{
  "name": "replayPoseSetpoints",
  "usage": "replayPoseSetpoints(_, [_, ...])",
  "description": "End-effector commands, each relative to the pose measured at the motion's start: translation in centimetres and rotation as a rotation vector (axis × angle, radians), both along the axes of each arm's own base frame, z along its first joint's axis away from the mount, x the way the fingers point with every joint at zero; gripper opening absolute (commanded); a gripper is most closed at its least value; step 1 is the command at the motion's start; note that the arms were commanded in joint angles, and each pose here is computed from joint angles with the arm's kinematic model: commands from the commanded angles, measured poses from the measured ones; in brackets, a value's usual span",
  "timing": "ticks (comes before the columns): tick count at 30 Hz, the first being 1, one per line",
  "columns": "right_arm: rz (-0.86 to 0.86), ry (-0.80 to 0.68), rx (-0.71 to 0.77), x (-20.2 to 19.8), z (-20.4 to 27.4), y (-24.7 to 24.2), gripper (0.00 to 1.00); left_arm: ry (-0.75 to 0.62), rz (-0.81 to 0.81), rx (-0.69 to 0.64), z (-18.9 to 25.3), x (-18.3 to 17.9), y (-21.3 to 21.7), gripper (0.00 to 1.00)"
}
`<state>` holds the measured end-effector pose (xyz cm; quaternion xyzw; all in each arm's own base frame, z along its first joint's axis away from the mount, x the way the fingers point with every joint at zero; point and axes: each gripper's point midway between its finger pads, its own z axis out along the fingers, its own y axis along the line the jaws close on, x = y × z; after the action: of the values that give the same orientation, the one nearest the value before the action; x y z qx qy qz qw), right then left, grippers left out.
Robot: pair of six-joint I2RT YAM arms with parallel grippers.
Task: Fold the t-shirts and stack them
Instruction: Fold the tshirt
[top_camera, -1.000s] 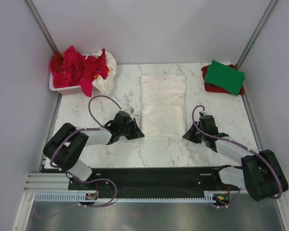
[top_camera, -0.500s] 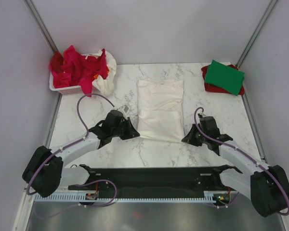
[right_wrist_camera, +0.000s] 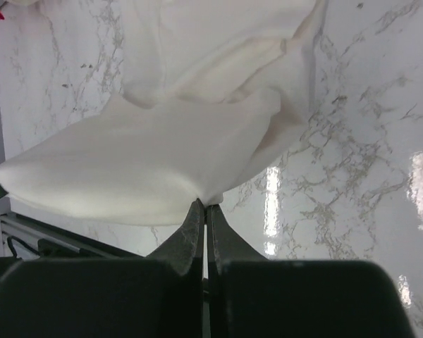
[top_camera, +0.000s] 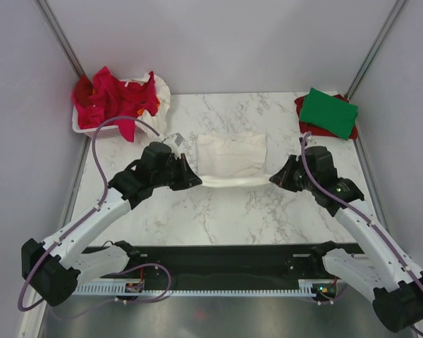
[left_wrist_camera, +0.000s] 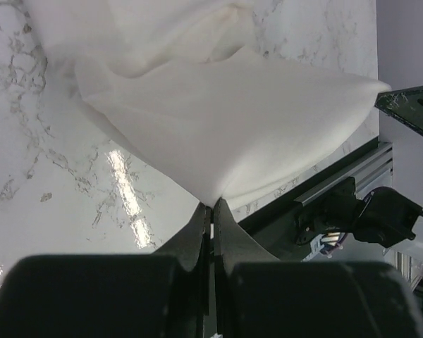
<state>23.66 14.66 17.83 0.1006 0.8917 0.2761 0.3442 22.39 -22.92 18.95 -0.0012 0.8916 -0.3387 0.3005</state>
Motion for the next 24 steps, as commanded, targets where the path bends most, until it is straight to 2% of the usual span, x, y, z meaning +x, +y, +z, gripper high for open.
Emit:
replayPoseSetpoints(1, [-0.068,-0.026,-0.129,2.7,1.2,-1.7,0.0,-0.041,-0.033,0.091,1.5,1.5,0.4,0.02])
replayPoseSetpoints(2, [-0.066,-0.059,-0.144,3.7,2.5,-1.6,0.0,-0.071,-0.023,0.085,3.0,2.6,0.4,0.02])
replayPoseSetpoints(6, [-0.077,-0.089,-0.193,7.2,3.7,-1.3,0.0,-0.102,-0.012,0.104,4.5,6.0,0.4,0.02])
replayPoseSetpoints(12, [-0.089,-0.083,-0.241,11.9,3.3,-0.6,0.0,-0.116,-0.015,0.114,5.6,10.9,0.1,0.02])
replayPoseSetpoints(14, [-0.112,-0.094,-0.249,13.6,3.8,-0.7,0.0,-0.105,-0.008,0.125,5.1,13.1,0.4,0.02])
replayPoseSetpoints(15, [-0.118,-0.07,-0.266,14.8,2.5,-0.5,0.0,-0.095,-0.007,0.131,4.6,14.0,0.4,0.02])
replayPoseSetpoints(16, [-0.132,-0.061,-0.268,15.6,2.2,-0.6,0.0,-0.117,-0.004,0.124,5.5,15.5,0.6,0.02])
replayPoseSetpoints(17, [-0.143,-0.078,-0.265,17.0,3.0,-0.5,0.0,-0.072,-0.008,0.138,3.4,17.1,0.4,0.02])
replayPoseSetpoints(18, [-0.156,-0.034,-0.295,18.3,1.0,-0.6,0.0,-0.062,-0.014,0.13,3.1,18.0,0.2,0.02])
replayPoseSetpoints(19, [-0.178,-0.056,-0.283,20.1,2.2,-0.7,0.0,-0.102,-0.005,0.111,4.6,20.1,0.3,0.02])
replayPoseSetpoints(20, [-0.191,-0.04,-0.292,20.9,1.6,-0.9,0.0,-0.092,-0.015,0.106,4.1,21.3,0.1,0.02])
replayPoseSetpoints(21, [-0.204,0.007,-0.316,22.2,-0.7,-1.1,0.0,-0.049,-0.046,0.114,1.3,22.9,-0.5,0.04])
replayPoseSetpoints(22, [-0.223,0.022,-0.318,23.2,-1.3,-1.7,0.06,-0.087,-0.042,0.103,2.4,25.2,-0.7,0.12])
replayPoseSetpoints(23, [-0.248,-0.002,-0.313,24.9,-0.3,-1.8,0.16,-0.065,-0.076,0.087,1.7,25.9,-1.2,0.26])
replayPoseSetpoints(24, [-0.262,0.062,-0.344,25.7,-3.0,-2.3,0.28,0.021,-0.097,0.111,-3.2,27.6,-1.5,0.56])
